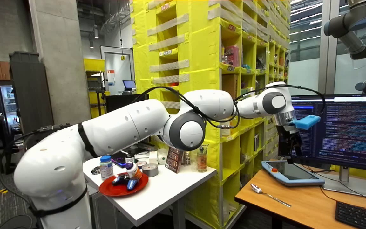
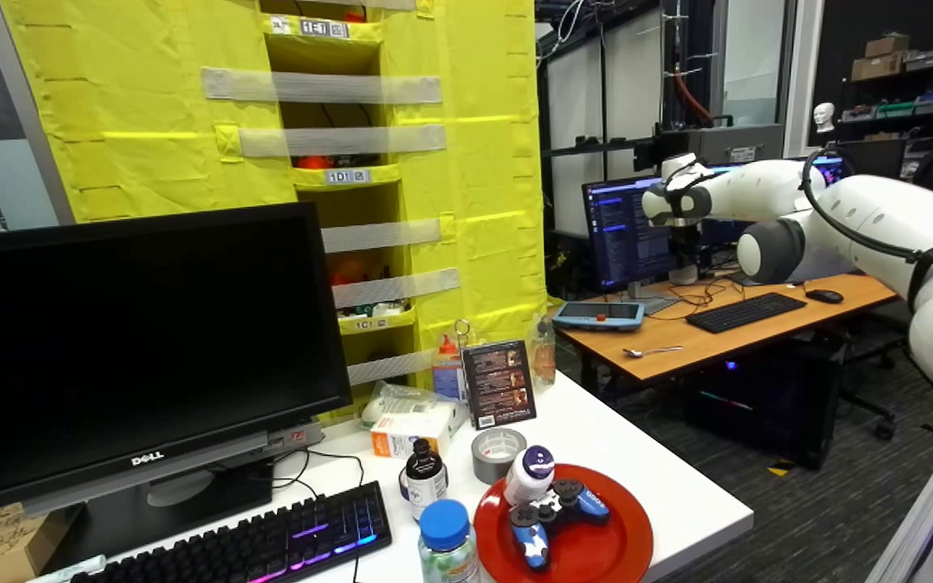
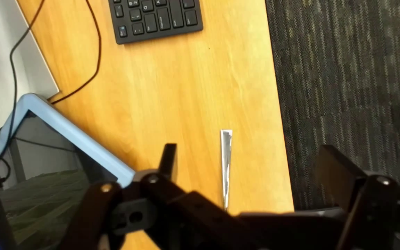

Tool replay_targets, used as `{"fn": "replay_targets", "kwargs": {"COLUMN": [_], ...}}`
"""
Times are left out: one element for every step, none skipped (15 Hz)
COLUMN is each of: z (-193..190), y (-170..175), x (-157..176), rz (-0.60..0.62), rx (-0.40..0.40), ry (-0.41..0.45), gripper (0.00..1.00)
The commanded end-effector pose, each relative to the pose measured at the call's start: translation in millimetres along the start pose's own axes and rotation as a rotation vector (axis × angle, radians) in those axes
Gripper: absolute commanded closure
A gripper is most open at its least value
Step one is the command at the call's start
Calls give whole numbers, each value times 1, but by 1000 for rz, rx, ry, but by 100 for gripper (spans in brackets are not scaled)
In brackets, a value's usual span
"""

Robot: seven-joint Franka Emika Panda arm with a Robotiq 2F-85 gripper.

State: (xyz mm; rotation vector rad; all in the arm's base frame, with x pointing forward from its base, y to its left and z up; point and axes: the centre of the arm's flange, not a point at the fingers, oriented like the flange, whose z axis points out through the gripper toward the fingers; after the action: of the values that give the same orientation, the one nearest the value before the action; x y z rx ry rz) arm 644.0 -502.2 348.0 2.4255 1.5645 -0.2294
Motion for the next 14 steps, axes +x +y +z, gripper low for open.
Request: {"fn": "replay_targets", "kwargs": {"z": [15,20,24,27,31,34,36,40,42,45,46,47,46,55], "y": [-47,-47,-48,-50,-51,-51,-52,-51,-51,-51,-51,-50,-50,-1], "x": [24,27,32,34,39,43,46,50,54,57,59,61,61,48], "rz": [3,2,4,4,6,6,6,7,9,11,13,21,30,9], "rx": [3,8,17,24,33,38,43,47,49,50,51,48,38,61], "ry": [-38,-35,-29,-25,-17,-14,-12,-12,-13,-15,-16,-17,-16,11], "gripper": [0,0,0,0,0,0,0,0,0,0,0,0,0,0]}}
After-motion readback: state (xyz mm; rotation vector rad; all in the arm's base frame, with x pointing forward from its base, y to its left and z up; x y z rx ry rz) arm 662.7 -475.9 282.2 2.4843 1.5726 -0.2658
